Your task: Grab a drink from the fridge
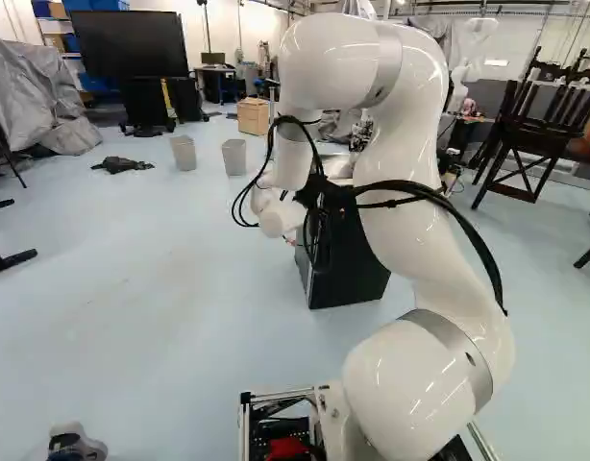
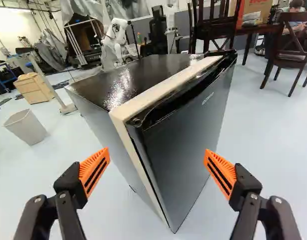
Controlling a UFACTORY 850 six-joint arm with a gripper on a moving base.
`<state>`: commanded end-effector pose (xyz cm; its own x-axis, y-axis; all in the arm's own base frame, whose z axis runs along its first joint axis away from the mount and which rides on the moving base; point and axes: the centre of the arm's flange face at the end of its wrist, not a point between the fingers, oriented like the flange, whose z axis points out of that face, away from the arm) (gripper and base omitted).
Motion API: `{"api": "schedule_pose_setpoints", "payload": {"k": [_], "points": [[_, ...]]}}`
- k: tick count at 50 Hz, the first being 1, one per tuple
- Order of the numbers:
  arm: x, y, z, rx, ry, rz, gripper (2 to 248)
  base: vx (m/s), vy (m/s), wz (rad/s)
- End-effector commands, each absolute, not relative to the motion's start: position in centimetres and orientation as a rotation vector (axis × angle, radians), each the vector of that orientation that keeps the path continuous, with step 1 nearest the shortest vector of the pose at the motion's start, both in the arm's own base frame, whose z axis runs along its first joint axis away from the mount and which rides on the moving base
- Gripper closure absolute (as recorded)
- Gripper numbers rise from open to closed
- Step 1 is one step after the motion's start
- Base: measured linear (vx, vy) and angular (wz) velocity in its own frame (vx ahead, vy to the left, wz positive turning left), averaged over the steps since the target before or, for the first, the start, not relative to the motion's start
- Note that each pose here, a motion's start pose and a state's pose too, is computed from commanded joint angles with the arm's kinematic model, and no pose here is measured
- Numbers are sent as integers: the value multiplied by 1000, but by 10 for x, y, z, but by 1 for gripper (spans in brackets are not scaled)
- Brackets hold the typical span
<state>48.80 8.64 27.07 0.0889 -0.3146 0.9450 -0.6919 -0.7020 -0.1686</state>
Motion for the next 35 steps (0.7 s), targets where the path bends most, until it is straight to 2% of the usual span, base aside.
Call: {"api": "schedule_pose_setpoints", "payload": {"k": [35], "points": [[499, 67, 270, 2011, -1041, 1633, 3, 0, 0, 0]]}}
